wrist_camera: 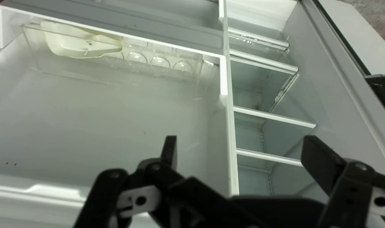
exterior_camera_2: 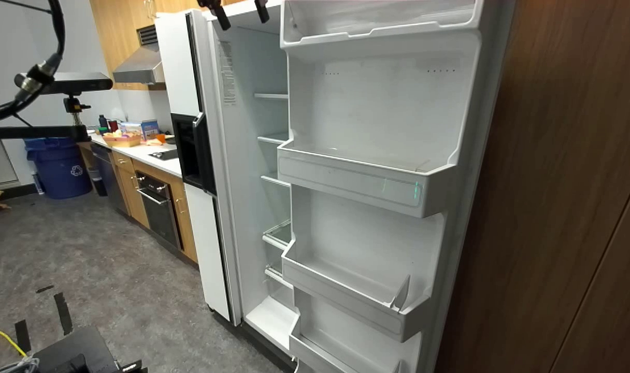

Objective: Close the lid of the first top shelf

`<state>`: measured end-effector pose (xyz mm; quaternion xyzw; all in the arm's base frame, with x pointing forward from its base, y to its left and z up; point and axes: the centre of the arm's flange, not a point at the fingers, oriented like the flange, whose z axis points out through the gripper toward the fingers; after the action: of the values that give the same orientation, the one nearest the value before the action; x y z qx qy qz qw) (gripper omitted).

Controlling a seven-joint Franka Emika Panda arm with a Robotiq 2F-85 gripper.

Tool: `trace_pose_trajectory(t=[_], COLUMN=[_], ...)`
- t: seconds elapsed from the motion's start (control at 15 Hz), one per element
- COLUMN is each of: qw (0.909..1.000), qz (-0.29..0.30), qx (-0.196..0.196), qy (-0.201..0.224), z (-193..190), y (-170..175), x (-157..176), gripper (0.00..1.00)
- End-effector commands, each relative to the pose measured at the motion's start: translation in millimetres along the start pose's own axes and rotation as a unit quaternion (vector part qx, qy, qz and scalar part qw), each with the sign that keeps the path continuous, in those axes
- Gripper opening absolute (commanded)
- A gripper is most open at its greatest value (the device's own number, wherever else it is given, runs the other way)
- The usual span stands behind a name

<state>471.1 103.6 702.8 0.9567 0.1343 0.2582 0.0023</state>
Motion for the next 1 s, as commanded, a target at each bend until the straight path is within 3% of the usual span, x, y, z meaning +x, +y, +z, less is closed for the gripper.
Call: trace_pose_trajectory(t=[0.0, 0.6, 0.67, 0.93], qw=[0.9995, 0.9921, 0.9908, 0.9862], qz=[-0.001, 0.009, 0.011, 0.014], qx=[-0.020, -0.062, -0.067, -0.069], qy=[0.027, 0.108, 0.117, 0.150], z=[-32.6, -65.7, -52.8, -33.2], y=[35.0, 105.1, 84.7, 70.9], x=[33.7, 85.3, 99.5, 130.5], gripper=[1.00, 1.00, 1.00, 1.00])
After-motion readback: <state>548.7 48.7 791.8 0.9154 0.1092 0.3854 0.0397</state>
